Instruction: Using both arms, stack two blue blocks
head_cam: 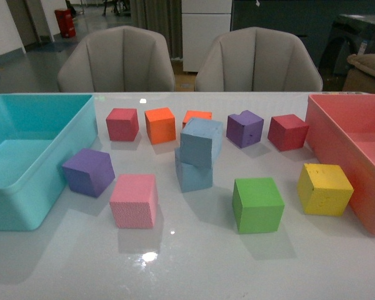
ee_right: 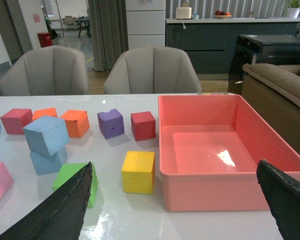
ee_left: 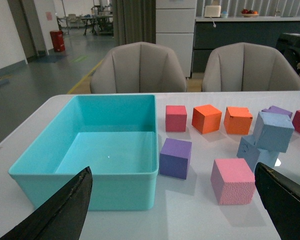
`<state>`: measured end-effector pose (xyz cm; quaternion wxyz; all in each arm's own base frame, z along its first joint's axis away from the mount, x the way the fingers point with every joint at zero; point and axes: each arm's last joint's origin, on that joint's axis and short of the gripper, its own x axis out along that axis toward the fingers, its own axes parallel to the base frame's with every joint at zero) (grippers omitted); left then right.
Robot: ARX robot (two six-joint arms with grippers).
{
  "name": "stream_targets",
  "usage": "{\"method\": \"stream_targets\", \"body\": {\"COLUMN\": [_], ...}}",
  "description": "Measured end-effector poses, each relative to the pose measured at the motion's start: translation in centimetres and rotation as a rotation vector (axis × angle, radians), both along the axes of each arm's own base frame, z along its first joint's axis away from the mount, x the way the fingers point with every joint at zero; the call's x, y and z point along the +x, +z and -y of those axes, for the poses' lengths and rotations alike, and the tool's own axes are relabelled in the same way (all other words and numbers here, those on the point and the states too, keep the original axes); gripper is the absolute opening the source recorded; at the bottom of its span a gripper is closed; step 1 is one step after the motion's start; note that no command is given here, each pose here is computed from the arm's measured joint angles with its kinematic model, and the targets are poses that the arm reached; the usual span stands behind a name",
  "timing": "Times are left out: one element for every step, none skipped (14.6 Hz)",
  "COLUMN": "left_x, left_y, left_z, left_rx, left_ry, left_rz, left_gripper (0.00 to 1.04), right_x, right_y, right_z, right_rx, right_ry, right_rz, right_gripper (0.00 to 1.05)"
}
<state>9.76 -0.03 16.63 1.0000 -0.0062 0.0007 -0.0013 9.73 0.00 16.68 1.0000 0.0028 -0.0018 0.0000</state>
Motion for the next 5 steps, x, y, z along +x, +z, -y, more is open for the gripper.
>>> {"method": "stream_targets", "body": {"left_x": [0.0,0.0,0.0,0.0,0.0], "left_y": [0.0,0.0,0.0,0.0,0.0], "left_z": [0.0,0.0,0.0,0.0,0.0], "left_rx": [0.0,0.0,0.0,0.0,0.001], "left_ry": [0.0,0.0,0.0,0.0,0.0], "left_rz": [0.0,0.0,0.0,0.0,0.0], "left_gripper": [0.98,0.98,0.98,0.98,0.98], "right_x": [0.0,0.0,0.0,0.0,0.0], "right_y": [0.0,0.0,0.0,0.0,0.0], "right_z": [0.0,0.0,0.0,0.0,0.0], "right_rx": [0.0,0.0,0.0,0.0,0.0], "right_ry": [0.0,0.0,0.0,0.0,0.0], "right_rz": [0.0,0.0,0.0,0.0,0.0], "right_gripper": [0.98,0.98,0.98,0.98,0.98]}}
